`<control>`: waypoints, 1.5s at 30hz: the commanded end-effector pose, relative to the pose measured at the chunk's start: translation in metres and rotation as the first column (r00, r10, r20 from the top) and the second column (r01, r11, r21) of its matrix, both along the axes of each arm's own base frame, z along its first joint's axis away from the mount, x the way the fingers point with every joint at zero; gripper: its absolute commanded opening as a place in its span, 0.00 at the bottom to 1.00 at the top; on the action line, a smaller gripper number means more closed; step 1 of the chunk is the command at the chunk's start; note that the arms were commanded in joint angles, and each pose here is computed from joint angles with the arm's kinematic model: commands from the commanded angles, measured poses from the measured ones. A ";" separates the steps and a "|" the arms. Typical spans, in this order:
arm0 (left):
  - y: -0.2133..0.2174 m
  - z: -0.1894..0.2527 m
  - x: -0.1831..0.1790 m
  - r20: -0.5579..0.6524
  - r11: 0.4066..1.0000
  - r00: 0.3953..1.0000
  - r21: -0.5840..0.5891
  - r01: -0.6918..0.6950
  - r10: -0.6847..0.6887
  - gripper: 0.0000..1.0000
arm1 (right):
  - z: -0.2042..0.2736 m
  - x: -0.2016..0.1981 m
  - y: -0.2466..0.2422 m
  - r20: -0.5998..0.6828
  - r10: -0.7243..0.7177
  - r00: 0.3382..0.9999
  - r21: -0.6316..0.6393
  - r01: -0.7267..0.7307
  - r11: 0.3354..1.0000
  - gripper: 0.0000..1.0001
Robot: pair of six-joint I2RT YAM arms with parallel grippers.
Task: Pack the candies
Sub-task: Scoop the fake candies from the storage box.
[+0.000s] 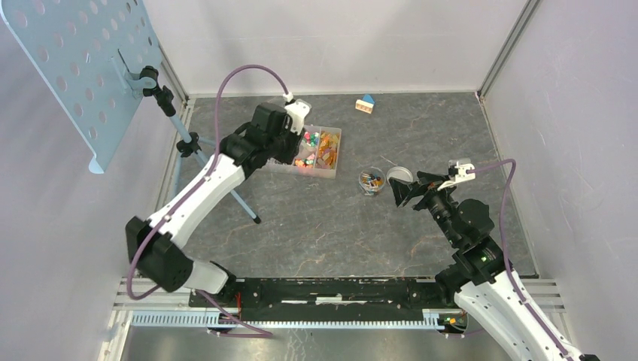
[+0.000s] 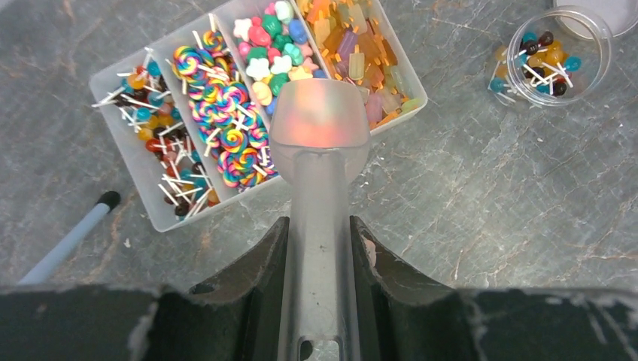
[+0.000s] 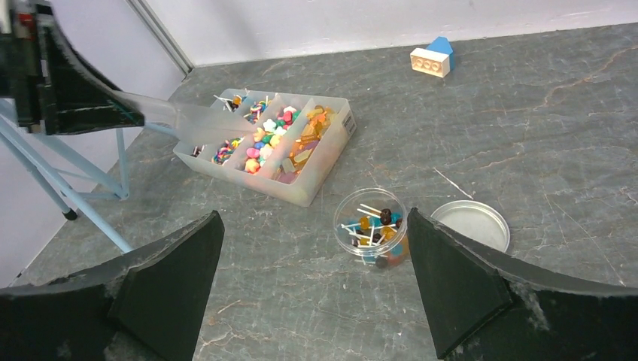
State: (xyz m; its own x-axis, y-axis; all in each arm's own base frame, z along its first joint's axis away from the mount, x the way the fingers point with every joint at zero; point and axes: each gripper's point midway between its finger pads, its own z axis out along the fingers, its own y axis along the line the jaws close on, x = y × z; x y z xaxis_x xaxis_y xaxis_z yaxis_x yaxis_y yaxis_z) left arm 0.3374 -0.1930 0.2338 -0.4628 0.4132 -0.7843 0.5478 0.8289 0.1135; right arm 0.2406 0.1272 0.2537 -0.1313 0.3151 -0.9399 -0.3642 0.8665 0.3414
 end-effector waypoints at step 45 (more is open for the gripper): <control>-0.072 -0.086 0.035 -0.291 0.990 0.948 0.084 -0.110 0.130 0.02 | -0.005 0.004 0.006 0.005 0.016 1.000 0.022 -0.016 1.000 0.98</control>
State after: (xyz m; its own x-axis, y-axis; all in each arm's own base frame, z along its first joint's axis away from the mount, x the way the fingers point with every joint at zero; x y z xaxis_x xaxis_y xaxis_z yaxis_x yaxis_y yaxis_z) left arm 0.3701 -0.2595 0.1587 -0.6990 0.4341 -0.5683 0.5046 0.8625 0.0382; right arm 0.2433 0.1324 0.2404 -0.1630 0.3118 -0.9361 -0.3680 0.8611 0.3509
